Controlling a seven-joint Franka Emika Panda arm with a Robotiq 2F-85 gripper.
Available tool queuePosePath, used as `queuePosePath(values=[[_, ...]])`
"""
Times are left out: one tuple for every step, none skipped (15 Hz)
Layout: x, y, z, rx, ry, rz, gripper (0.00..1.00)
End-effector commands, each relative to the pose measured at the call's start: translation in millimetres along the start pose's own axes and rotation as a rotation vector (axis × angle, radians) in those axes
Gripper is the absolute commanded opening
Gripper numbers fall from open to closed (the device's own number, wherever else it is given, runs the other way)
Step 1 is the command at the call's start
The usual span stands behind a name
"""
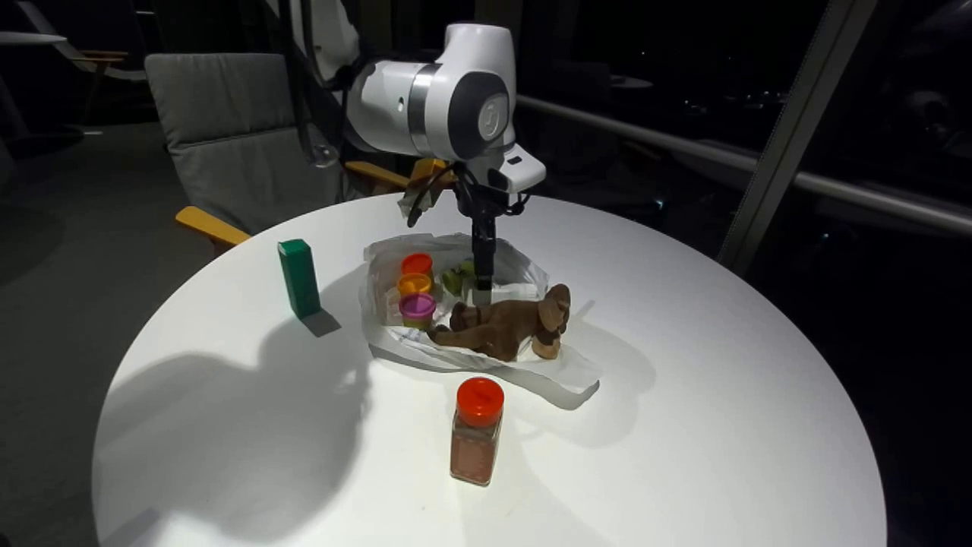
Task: Remove the objects from the plastic bag and put them on the table.
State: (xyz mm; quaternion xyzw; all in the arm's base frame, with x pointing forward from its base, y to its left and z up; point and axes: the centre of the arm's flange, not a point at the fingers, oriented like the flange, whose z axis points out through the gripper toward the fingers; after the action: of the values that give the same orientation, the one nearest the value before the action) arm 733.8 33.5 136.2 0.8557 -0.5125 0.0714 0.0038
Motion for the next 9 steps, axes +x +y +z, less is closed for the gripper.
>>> queuePosePath(values=[[15.4,-30.6,6.2,-0.026,0.058,0.028,1.0],[16.7,-30.2,5.0,-0.03,0.068,0.025,1.0],[18.7,-30.2,2.0,-0.036,0.081,0.018,1.0],[21.1,-29.8,-1.0,-0.042,0.092,0.012,1.0],[23.8,-27.8,-4.0,-0.053,0.099,0.001,1.0],[26.8,-26.9,-7.0,-0.067,0.114,-0.012,1.0],[29.2,-25.3,-9.6,-0.078,0.116,-0.025,1.0],[31.0,-23.7,-11.2,-0.089,0.119,-0.039,1.0],[32.1,-22.2,-10.6,-0.097,0.118,-0.054,1.0]])
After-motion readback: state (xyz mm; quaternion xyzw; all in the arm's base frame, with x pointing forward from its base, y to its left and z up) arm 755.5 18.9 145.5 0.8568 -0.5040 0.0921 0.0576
